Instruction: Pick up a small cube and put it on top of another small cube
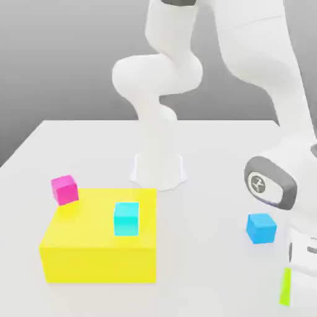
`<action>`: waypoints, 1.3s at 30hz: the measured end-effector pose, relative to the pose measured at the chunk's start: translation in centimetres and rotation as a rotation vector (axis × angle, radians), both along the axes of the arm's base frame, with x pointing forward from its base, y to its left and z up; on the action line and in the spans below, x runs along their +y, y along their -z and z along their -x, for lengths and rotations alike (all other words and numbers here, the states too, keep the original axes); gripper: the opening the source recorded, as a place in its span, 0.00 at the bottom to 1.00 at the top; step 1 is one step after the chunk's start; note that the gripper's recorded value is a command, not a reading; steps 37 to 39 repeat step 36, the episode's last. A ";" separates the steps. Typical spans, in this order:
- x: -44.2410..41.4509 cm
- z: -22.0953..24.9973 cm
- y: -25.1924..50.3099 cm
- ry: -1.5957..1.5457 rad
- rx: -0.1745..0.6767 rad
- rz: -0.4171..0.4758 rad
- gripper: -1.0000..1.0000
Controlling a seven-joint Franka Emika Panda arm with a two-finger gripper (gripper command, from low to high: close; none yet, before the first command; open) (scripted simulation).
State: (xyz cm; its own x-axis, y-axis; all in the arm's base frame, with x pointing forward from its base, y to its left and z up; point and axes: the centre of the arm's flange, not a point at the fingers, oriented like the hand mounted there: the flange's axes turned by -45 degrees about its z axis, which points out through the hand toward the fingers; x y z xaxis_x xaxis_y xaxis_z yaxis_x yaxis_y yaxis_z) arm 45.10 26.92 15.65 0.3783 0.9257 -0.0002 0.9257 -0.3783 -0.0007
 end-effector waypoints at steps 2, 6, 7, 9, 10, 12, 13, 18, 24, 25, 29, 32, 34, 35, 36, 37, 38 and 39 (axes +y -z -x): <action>0.0 0.0 -2.6 0.000 0.000 0.000 0.00; -8.2 -1.9 -6.8 0.255 -0.016 0.033 0.00; -10.7 -2.2 -7.7 0.335 -0.021 0.041 0.00; -15.7 -2.3 -9.4 0.495 -0.028 0.055 0.00; -18.7 -2.3 -10.2 0.590 -0.030 0.061 0.00; -25.4 -1.5 -11.9 0.798 -0.034 0.071 0.00; -28.1 -0.8 -12.7 0.892 -0.035 0.074 0.00; -36.6 4.3 -15.9 1.271 -0.037 0.074 0.00; -45.4 13.1 -18.3 1.770 -0.021 0.041 0.00; -46.5 14.8 -18.5 1.852 -0.016 0.032 0.00; -48.9 19.3 -17.6 2.080 0.000 -0.001 0.00; -49.1 19.7 -14.5 2.099 0.001 -0.003 0.00; -49.1 19.8 -12.7 2.102 0.000 -0.002 1.00; -49.1 19.8 -12.7 2.102 0.000 -0.002 1.00; -49.1 19.8 -12.7 2.102 0.000 -0.002 1.00; -49.1 19.8 -12.7 2.102 0.000 -0.002 1.00; -49.1 19.8 -12.7 2.102 0.000 -0.002 1.00; -49.1 19.8 -12.7 2.102 0.000 -0.002 1.00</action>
